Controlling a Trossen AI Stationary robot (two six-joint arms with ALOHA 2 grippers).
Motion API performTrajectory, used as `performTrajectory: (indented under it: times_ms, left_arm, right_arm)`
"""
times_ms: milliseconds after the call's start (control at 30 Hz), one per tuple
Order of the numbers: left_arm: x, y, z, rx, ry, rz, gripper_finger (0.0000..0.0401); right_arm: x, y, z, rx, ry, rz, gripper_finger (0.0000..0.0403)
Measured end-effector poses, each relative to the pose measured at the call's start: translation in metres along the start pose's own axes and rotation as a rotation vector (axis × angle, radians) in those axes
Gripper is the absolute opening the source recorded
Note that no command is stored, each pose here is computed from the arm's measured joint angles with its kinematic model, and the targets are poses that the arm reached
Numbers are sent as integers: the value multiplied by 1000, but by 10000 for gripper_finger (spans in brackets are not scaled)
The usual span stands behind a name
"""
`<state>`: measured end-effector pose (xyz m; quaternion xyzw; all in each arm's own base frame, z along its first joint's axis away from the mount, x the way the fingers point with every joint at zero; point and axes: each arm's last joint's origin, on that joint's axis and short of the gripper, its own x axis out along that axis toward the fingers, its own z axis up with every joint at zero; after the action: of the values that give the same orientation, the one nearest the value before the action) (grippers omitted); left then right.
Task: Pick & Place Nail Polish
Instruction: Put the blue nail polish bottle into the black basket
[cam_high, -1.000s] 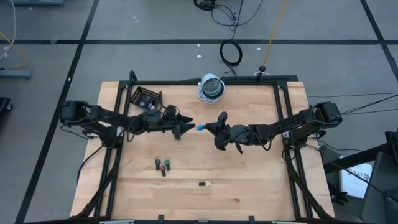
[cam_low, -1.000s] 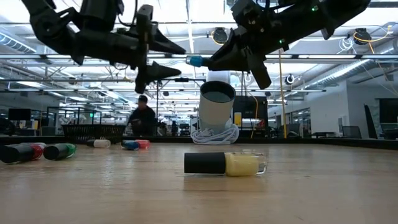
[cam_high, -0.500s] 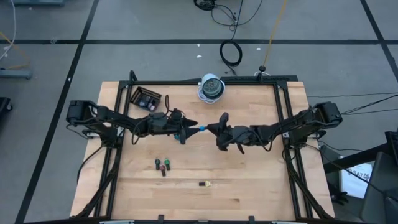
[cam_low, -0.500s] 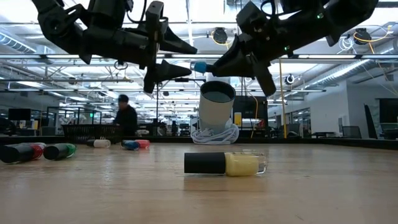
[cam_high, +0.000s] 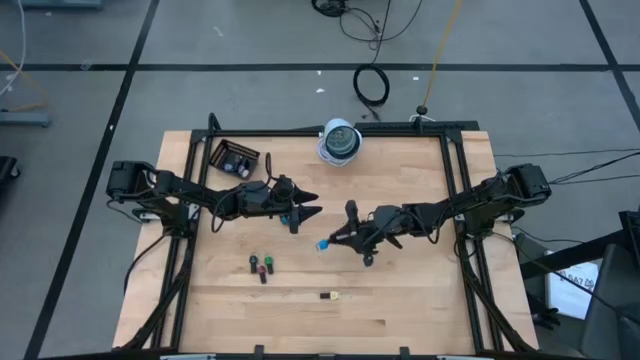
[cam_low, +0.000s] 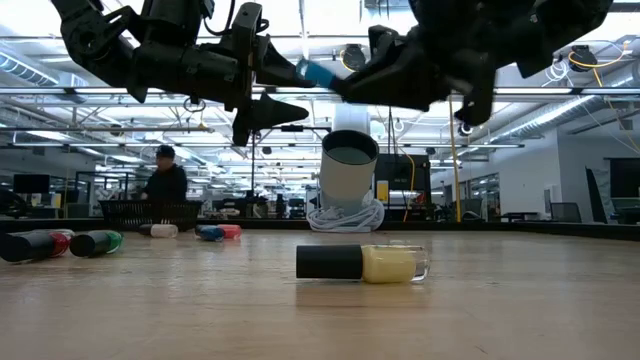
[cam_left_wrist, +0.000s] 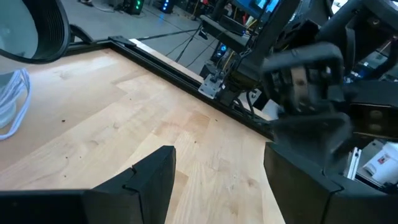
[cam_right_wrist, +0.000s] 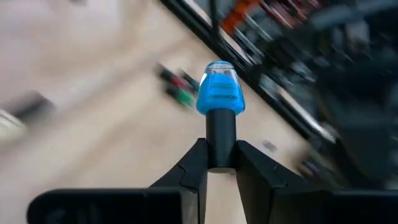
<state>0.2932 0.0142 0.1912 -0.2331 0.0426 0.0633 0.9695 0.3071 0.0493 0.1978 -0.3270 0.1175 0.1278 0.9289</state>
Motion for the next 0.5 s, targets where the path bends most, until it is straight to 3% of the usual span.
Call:
performTrajectory:
  times_ms: [200, 300, 400, 500]
  left_arm:
    - [0, -1, 0, -3, 1, -4, 241]
    - [0, -1, 0, -2, 2, -4, 241]
    - [0, -1, -1, -2, 3, -5, 241]
    - [0, -1, -1, -2, 4, -5, 241]
  right_arm:
    - [-1, -6, 19, 264, -285, 199, 53]
    - [-7, -13, 30, 379, -474, 369, 55]
    - [-16, -18, 40, 420, -647, 610, 52]
    - [-24, -17, 47, 412, -738, 749, 49]
